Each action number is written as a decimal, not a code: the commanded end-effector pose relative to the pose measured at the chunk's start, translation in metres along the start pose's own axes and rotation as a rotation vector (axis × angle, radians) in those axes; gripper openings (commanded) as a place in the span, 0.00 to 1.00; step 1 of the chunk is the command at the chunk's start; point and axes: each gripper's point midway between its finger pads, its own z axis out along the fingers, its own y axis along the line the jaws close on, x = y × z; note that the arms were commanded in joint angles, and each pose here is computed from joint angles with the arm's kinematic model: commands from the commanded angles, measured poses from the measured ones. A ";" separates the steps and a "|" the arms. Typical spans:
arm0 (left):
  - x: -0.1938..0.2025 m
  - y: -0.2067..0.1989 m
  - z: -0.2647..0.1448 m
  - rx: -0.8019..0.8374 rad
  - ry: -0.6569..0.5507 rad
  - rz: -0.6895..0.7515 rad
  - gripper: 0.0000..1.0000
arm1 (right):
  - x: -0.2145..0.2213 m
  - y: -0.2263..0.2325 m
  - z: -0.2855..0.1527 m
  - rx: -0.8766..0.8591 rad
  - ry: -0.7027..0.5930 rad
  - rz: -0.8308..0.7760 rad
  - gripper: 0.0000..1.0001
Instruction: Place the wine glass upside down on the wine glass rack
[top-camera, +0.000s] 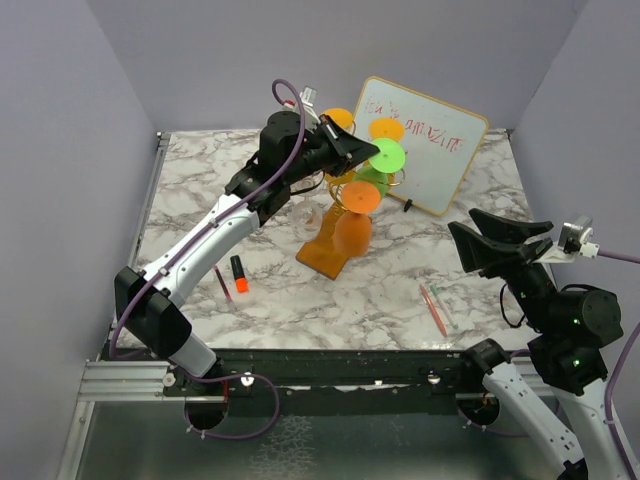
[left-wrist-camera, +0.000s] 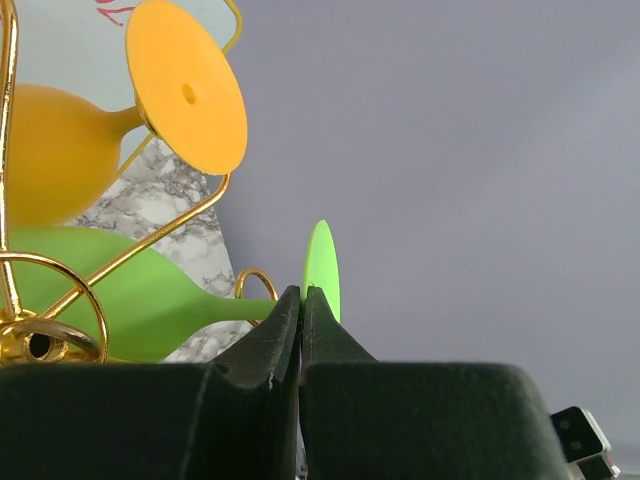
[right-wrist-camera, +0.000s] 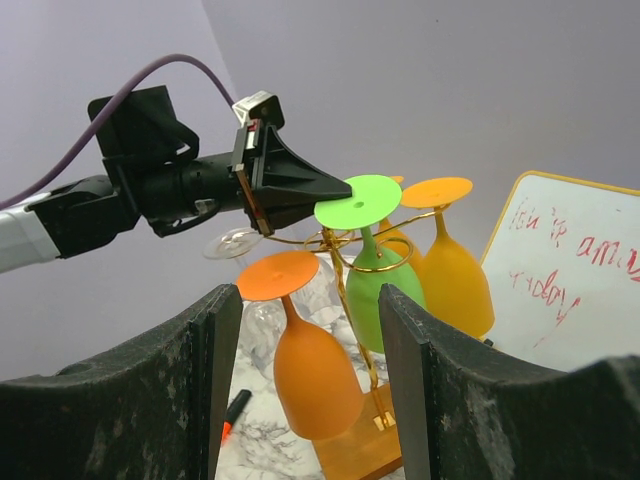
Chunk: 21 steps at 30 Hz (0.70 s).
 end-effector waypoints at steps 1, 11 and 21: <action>0.004 -0.018 -0.009 0.049 0.031 0.032 0.00 | -0.008 -0.005 -0.001 0.030 -0.034 -0.014 0.62; 0.021 -0.025 -0.017 0.069 0.138 0.082 0.00 | -0.010 -0.006 -0.002 0.039 -0.036 -0.021 0.62; 0.029 -0.027 -0.014 0.084 0.182 0.074 0.00 | -0.013 -0.005 -0.003 0.040 -0.041 -0.018 0.62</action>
